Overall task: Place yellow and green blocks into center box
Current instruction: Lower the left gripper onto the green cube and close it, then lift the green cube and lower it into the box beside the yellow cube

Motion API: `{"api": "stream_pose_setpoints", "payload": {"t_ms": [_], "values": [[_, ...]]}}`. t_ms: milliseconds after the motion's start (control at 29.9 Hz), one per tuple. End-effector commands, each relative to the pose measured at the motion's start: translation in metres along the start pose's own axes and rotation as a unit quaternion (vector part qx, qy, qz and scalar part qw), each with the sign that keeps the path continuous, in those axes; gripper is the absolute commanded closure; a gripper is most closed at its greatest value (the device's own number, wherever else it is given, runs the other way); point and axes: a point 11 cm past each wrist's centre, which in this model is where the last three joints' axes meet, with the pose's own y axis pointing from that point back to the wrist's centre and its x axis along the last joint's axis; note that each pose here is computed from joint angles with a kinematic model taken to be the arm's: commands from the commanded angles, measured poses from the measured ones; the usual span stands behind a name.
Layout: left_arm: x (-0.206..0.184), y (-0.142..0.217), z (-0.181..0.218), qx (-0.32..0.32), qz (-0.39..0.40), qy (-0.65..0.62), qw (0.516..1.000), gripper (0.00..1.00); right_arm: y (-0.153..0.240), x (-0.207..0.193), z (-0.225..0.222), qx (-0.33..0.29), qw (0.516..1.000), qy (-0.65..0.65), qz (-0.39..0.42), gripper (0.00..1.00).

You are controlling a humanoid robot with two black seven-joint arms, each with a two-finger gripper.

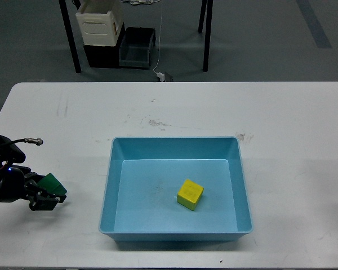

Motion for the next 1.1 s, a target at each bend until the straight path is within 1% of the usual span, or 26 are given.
{"api": "stream_pose_setpoints", "payload": {"t_ms": [0,100,167,234,334,401,568,669,769,903,1070], "values": [[-0.006,-0.002,0.001,-0.002,0.001,-0.006,1.000,0.46,0.000,0.001,0.000,0.001,1.000,0.003,0.004,0.00],[-0.007,-0.003,0.001,-0.003,0.002,-0.011,1.000,0.62,0.000,0.001,0.000,0.000,1.000,0.002,0.004,0.00],[-0.005,-0.001,0.000,0.000,0.003,-0.012,1.000,0.68,0.000,0.001,0.000,0.000,1.000,0.002,0.004,0.00],[0.009,0.004,-0.004,0.007,0.017,-0.021,1.000,0.69,0.000,0.001,0.000,0.000,1.000,0.003,0.004,0.00],[0.054,0.021,-0.012,0.020,0.061,-0.038,0.997,0.70,0.000,0.001,0.001,-0.001,1.000,0.004,0.004,0.00],[0.088,0.036,-0.011,0.012,0.103,-0.030,0.994,0.70,0.000,0.001,0.001,-0.001,1.000,0.003,0.006,0.00],[0.135,0.058,-0.002,-0.003,0.158,-0.040,0.987,0.69,0.005,0.002,0.005,-0.009,1.000,0.005,0.010,0.00],[0.154,0.063,0.016,-0.021,0.176,-0.065,0.982,0.69,0.009,0.004,0.009,-0.016,1.000,0.008,0.016,0.00],[0.167,0.062,0.041,-0.057,0.192,-0.079,0.977,0.69,0.012,0.005,0.012,-0.022,1.000,0.009,0.020,0.00],[0.192,0.041,0.088,-0.128,0.214,-0.099,0.963,0.69,0.013,0.007,0.013,-0.023,0.999,0.013,0.026,0.00],[0.205,0.023,0.138,-0.187,0.211,-0.139,0.949,0.69,0.013,0.005,0.014,-0.022,0.999,0.010,0.037,0.00]]}}
